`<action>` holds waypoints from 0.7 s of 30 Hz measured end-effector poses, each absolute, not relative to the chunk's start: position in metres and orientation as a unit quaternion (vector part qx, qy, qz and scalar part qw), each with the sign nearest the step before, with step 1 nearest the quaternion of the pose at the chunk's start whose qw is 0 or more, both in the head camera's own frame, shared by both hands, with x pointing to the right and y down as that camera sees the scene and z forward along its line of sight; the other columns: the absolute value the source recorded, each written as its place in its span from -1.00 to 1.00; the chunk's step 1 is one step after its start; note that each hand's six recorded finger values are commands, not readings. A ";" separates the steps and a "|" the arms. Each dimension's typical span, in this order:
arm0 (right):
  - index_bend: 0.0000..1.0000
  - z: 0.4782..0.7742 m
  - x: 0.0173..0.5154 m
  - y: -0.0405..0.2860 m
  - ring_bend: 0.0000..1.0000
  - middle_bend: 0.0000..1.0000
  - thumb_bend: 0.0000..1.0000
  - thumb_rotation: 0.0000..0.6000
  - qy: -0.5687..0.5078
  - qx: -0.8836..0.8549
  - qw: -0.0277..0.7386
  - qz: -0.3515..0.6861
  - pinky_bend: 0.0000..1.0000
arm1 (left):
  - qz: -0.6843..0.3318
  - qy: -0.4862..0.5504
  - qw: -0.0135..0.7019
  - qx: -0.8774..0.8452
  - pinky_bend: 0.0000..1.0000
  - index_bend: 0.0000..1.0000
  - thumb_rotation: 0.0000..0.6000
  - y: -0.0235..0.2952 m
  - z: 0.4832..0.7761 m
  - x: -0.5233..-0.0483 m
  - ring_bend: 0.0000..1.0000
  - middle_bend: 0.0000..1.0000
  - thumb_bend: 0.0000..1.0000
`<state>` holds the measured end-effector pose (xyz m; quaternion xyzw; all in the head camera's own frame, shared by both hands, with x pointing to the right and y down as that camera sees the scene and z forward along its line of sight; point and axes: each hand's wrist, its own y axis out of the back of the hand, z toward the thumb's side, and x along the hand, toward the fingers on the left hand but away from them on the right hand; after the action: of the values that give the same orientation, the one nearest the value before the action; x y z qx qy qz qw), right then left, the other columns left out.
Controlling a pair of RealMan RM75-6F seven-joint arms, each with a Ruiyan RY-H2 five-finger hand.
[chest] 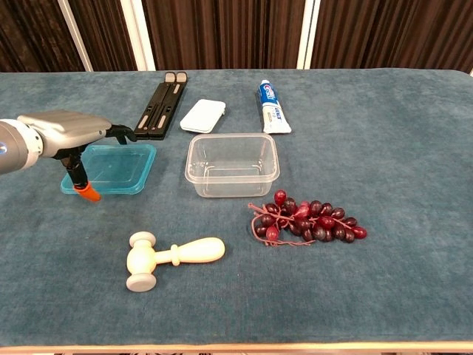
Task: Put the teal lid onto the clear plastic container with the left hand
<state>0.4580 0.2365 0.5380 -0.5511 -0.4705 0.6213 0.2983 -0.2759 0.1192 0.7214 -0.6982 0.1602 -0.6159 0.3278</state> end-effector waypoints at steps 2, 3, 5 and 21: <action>-1.00 0.538 0.459 0.237 -1.00 -1.00 -0.29 1.00 -0.470 -0.550 0.298 0.622 -1.00 | -0.613 0.169 0.320 -0.702 -0.96 -0.76 1.00 0.114 0.717 -0.275 -0.93 -0.14 -0.50; -1.00 0.538 0.459 0.237 -1.00 -1.00 -0.29 1.00 -0.470 -0.550 0.298 0.622 -1.00 | -0.611 0.175 0.314 -0.706 -0.96 -0.76 1.00 0.110 0.713 -0.274 -0.93 -0.14 -0.50; -1.00 0.538 0.459 0.237 -1.00 -1.00 -0.29 1.00 -0.470 -0.550 0.298 0.622 -1.00 | -0.605 0.184 0.302 -0.713 -0.97 -0.75 1.00 0.104 0.706 -0.272 -0.93 -0.16 -0.50; -1.00 0.537 0.460 0.236 -1.00 -1.00 -0.29 1.00 -0.475 -0.545 0.297 0.624 -1.00 | -0.582 0.194 0.320 -0.722 -0.97 -0.75 1.00 0.046 0.650 -0.199 -0.93 -0.23 -0.50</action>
<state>0.4599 0.2362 0.5373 -0.5454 -0.4745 0.6238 0.2969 -0.1990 0.0457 0.6503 -0.7218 0.1939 -0.5822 0.3201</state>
